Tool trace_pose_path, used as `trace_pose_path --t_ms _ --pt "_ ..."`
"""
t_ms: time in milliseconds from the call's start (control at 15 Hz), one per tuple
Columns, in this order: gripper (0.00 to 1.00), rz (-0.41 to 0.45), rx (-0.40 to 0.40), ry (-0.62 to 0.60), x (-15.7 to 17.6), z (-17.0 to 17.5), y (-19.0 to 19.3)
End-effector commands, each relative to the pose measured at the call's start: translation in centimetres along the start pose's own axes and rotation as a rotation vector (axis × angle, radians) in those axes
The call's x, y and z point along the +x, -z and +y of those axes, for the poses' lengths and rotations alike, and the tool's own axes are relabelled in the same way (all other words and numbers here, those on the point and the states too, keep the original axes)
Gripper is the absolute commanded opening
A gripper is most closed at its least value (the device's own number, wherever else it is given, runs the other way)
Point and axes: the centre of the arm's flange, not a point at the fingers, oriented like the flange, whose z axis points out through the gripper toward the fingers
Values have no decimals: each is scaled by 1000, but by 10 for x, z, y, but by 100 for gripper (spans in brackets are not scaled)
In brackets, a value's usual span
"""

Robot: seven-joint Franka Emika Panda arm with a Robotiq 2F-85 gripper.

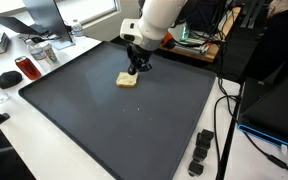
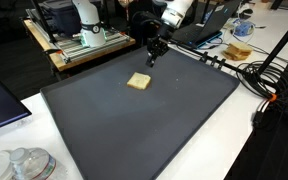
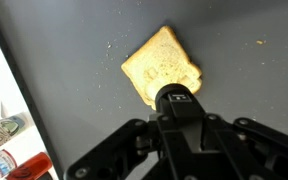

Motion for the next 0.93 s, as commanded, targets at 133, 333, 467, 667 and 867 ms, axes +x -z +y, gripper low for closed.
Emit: trace_pose_path --t_ms 133,333,467,667,867 --pt "5 -60 -18 23 36 -11 -5" --pt "5 -110 19 45 60 -7 -13" --pt "5 -143 72 73 77 -1 -20" --pt "5 -198 157 103 102 13 -34" --pt "5 -242 227 139 123 27 -51"
